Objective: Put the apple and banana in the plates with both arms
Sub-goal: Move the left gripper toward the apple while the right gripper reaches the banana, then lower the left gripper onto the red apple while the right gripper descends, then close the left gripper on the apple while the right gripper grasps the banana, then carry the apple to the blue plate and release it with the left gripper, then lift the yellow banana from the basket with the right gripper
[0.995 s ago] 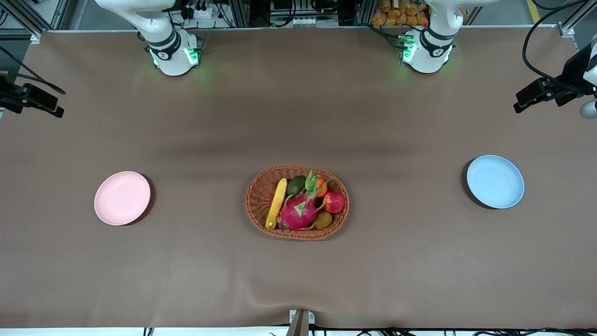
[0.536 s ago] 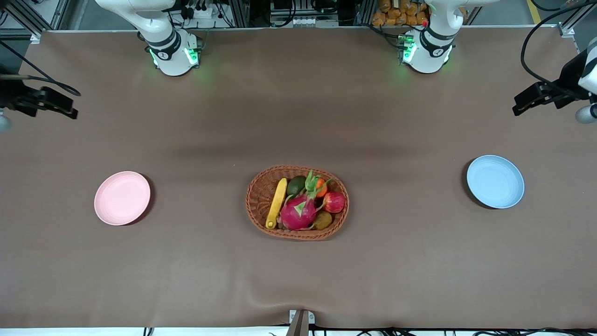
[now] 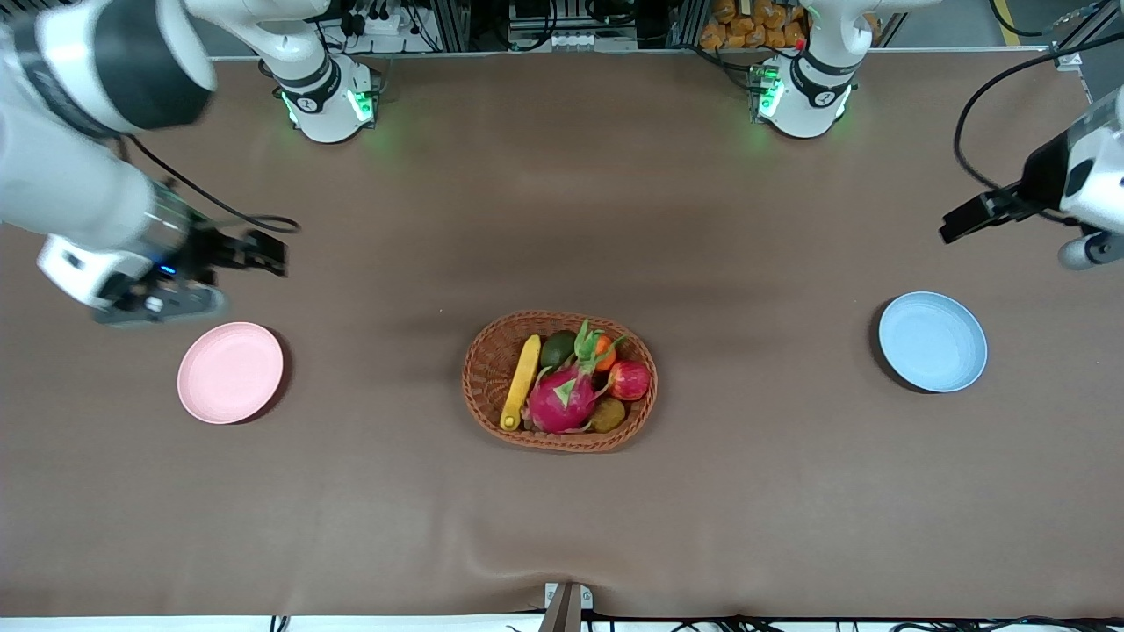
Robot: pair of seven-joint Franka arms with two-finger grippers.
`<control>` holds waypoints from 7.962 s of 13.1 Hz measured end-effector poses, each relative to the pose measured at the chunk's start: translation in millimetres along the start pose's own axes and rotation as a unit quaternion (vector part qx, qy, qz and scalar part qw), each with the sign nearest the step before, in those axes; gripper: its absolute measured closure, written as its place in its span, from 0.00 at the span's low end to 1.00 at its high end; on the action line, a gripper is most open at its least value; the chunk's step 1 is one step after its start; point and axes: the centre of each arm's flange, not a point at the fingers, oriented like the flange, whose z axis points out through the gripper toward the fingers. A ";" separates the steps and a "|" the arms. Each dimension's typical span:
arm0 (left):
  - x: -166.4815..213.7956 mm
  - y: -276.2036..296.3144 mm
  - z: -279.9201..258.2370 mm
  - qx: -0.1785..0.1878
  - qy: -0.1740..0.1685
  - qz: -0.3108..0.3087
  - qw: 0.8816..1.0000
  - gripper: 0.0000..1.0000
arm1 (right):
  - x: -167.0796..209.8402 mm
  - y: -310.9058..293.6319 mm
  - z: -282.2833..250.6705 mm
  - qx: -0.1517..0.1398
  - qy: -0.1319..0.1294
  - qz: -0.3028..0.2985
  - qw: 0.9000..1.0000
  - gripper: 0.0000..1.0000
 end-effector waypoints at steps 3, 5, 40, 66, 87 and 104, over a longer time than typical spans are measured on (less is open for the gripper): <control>7.3 50.1 36.8 0.004 -0.007 -0.078 0.997 0.00 | 26.7 -60.5 43.7 0.016 0.023 0.000 1.000 0.00; 13.3 88.0 67.8 0.000 -0.007 -0.135 0.991 0.00 | 43.4 -91.7 72.0 0.034 0.043 0.021 0.998 0.00; -33.5 361.6 345.2 -0.109 -0.031 -0.574 0.811 0.00 | 154.2 -107.7 137.9 0.027 0.131 0.126 0.983 0.00; 97.0 127.4 199.3 -0.004 -0.064 -0.419 0.906 0.27 | 126.3 -253.6 250.8 -0.007 0.202 0.157 0.967 0.00; 168.0 -170.2 336.6 0.014 -0.075 -0.214 0.974 0.00 | 129.6 -259.9 279.6 0.011 0.209 0.156 0.965 0.49; 75.8 -43.1 20.2 -0.013 0.051 -0.023 0.998 0.00 | 134.2 -253.0 264.0 0.012 0.214 0.196 0.957 0.68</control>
